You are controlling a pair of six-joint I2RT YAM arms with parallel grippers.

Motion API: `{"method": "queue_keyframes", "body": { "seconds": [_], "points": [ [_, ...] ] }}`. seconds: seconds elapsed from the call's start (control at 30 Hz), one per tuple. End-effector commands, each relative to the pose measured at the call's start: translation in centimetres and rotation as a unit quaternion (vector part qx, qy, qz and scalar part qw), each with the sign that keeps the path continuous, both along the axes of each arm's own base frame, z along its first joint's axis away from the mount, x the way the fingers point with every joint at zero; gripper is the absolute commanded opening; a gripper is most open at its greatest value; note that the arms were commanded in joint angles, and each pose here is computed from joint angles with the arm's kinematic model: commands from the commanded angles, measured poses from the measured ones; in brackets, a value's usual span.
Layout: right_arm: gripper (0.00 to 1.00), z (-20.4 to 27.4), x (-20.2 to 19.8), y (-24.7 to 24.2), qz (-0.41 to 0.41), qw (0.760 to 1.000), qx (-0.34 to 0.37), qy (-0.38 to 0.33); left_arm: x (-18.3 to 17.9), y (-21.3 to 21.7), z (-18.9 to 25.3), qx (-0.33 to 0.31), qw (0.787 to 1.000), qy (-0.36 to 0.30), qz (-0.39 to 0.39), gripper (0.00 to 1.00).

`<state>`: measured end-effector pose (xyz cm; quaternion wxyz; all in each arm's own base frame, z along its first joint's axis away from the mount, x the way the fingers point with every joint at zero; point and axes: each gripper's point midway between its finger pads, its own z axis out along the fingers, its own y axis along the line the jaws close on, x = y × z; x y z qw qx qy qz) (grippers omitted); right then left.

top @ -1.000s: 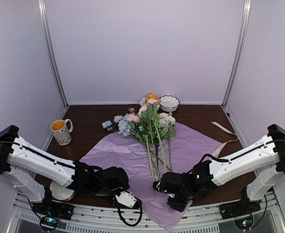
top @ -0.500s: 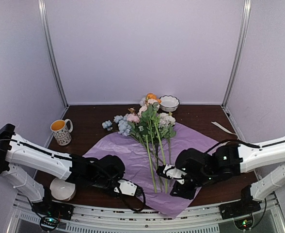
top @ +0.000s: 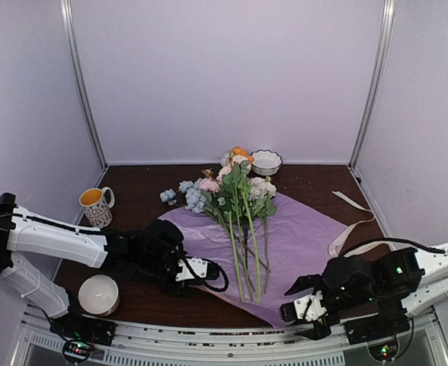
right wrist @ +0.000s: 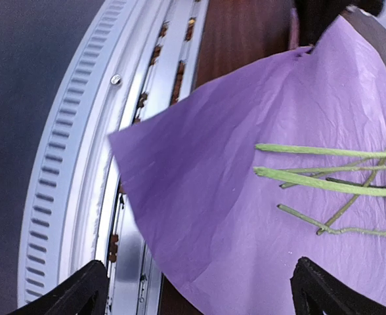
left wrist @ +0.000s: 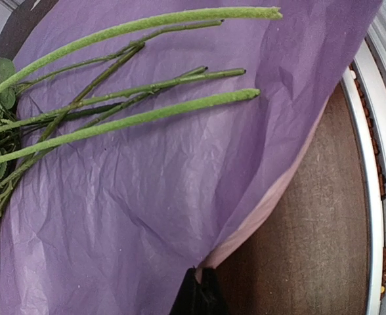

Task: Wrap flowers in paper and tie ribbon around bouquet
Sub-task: Pass from the left arm to the right, then pass from the right arm to the left

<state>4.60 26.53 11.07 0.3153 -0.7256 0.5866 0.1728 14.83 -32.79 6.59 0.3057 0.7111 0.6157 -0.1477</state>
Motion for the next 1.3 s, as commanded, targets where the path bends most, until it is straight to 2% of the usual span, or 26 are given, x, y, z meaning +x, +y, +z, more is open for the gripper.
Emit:
{"method": "queue_keyframes", "body": {
  "seconds": [0.0, 0.13, 0.2, 0.3, 0.33, 0.37, 0.43, 0.47, 0.5, 0.6, 0.67, 0.73, 0.8, 0.9, 1.0, 1.07, 1.17, 1.27],
  "points": [
    [1.0, 0.0, -0.9, 1.6, 0.069, 0.994, 0.04, -0.074, 0.0, -0.6, 0.2, -0.026, 0.999, 0.029, 0.006, 0.0],
    [0.96, 0.3, -0.9, 3.0, 0.052, 0.994, 0.071, -0.065, 0.4, -0.4, 0.1, -0.028, 0.999, 0.031, 0.017, 0.0],
    [0.89, 0.2, -1.8, 4.0, 0.053, 0.994, 0.083, -0.039, 0.5, -0.3, 0.0, -0.027, 0.999, 0.031, 0.02, 0.0],
    [0.8, -0.8, -1.9, 5.2, 0.038, 0.996, 0.07, -0.048, 0.7, -0.1, -0.2, -0.021, 0.999, 0.032, 0.023, 0.0],
    [0.73, -1.1, -1.4, 5.4, 0.025, 0.996, 0.061, -0.053, 0.7, -0.1, -0.3, -0.02, 0.999, 0.032, 0.024, 0.0],
    [0.6, -1.4, -0.8, 5.6, 0.006, 0.997, 0.049, -0.059, 0.8, -0.1, -0.3, -0.019, 0.999, 0.033, 0.025, 0.0],
    [0.22, -1.6, 0.5, 5.4, -0.025, 0.996, 0.03, -0.077, 0.8, 0.1, -0.3, -0.02, 0.999, 0.03, 0.026, 0.0],
    [0.08, -1.2, 0.7, 5.3, -0.028, 0.996, 0.032, -0.079, 0.8, 0.2, -0.1, -0.02, 0.999, 0.027, 0.027, 0.0],
    [0.0, -0.6, 0.7, 5.4, -0.03, 0.996, 0.043, -0.072, 1.0, 0.3, 0.0, -0.019, 0.999, 0.021, 0.028, 0.0],
    [0.0, 2.3, 0.4, 5.9, -0.023, 0.995, 0.098, -0.02, 2.0, 0.4, 2.2, -0.03, 0.998, -0.028, 0.051, 0.0],
    [0.0, 3.7, -0.1, 6.3, -0.006, 0.993, 0.115, 0.001, 1.1, 0.2, 3.7, -0.044, 0.997, -0.051, 0.031, 0.23],
    [0.0, 4.2, 0.2, 6.5, -0.001, 0.994, 0.107, 0.003, -0.6, -0.2, 5.0, -0.065, 0.997, -0.045, -0.01, 0.42],
    [0.0, 4.3, 0.8, 6.8, -0.002, 0.996, 0.091, 0.017, -2.1, -0.7, 6.0, -0.071, 0.996, -0.035, -0.039, 0.49],
    [0.0, 4.5, 2.3, 7.3, -0.022, 0.995, 0.075, 0.054, -4.2, -1.7, 7.1, -0.068, 0.995, -0.005, -0.075, 0.55],
    [0.0, 4.8, 3.6, 8.1, -0.031, 0.994, 0.07, 0.078, -5.2, -3.4, 8.3, -0.097, 0.99, 0.031, -0.095, 0.58],
    [0.0, 4.8, 4.0, 8.6, -0.027, 0.995, 0.059, 0.078, -4.8, -4.6, 9.3, -0.128, 0.987, 0.028, -0.093, 0.59],
    [0.0, 4.5, 4.4, 9.1, -0.02, 0.996, 0.039, 0.083, -3.6, -5.5, 9.7, -0.142, 0.987, 0.015, -0.069, 0.61],
    [0.0, 4.6, 5.6, 9.4, -0.037, 0.994, 0.044, 0.097, -3.9, -5.9, 9.4, -0.145, 0.986, 0.037, -0.078, 0.61]
  ]
}}
